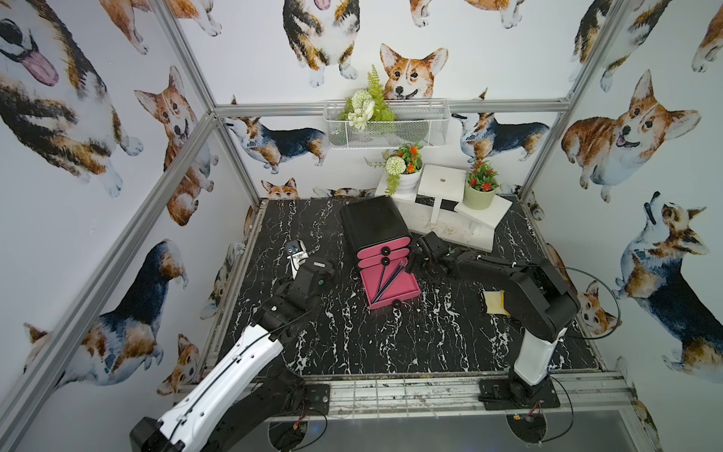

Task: Please place the pencils in the drawer according to their color
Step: Place the pencil in the drawer, then close the drawer in the storage box.

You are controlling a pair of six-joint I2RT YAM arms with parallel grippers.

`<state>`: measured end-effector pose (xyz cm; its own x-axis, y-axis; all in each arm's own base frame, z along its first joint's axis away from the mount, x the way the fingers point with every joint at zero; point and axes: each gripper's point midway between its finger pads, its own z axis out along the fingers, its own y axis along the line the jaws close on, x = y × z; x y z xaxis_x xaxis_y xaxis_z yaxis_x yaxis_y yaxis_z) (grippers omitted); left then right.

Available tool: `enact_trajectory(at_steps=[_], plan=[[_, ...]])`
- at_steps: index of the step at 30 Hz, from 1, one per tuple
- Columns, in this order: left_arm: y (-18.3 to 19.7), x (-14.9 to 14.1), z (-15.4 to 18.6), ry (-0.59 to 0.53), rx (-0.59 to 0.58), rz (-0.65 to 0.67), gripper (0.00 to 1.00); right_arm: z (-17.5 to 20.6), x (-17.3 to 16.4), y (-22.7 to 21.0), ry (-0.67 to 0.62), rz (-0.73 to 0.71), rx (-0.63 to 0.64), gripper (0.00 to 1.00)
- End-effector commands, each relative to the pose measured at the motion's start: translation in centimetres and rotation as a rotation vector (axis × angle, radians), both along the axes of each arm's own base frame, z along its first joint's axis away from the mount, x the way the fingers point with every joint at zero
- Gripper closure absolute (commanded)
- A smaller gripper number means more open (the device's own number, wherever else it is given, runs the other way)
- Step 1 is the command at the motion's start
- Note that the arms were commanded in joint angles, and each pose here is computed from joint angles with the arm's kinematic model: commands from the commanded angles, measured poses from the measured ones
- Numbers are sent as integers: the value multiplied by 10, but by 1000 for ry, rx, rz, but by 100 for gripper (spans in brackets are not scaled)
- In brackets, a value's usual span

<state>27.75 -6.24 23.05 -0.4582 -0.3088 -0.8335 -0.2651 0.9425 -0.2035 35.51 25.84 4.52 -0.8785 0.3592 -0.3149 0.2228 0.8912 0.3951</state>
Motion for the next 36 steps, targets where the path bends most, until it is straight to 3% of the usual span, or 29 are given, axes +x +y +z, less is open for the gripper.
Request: enact_trajectory(at_steps=[1,9,15,17,20,23,26,32,36], plan=[[-1,1,1,-11,-19,4,0,6,14,1,-51,-18,-2,13],[-2,1,2,-11,-24,0,0,17,19,4,-66,-16,33,15],[3,0,1,-13,-18,15,0,30,-33,-15,-33,39,-1,28],[4,-1,-2,1,-16,21,0,32,-58,-23,-14,48,-6,36],[4,0,-9,27,-13,35,0,30,-89,-23,29,52,56,61],[6,1,-15,61,-13,58,0,21,-113,-10,112,61,149,73],[10,1,-27,108,-1,86,0,9,-128,11,189,94,254,79],[13,4,-20,98,-27,116,0,-12,-122,40,248,133,336,85],[19,2,-18,88,-41,134,0,-15,-103,51,223,117,374,85]])
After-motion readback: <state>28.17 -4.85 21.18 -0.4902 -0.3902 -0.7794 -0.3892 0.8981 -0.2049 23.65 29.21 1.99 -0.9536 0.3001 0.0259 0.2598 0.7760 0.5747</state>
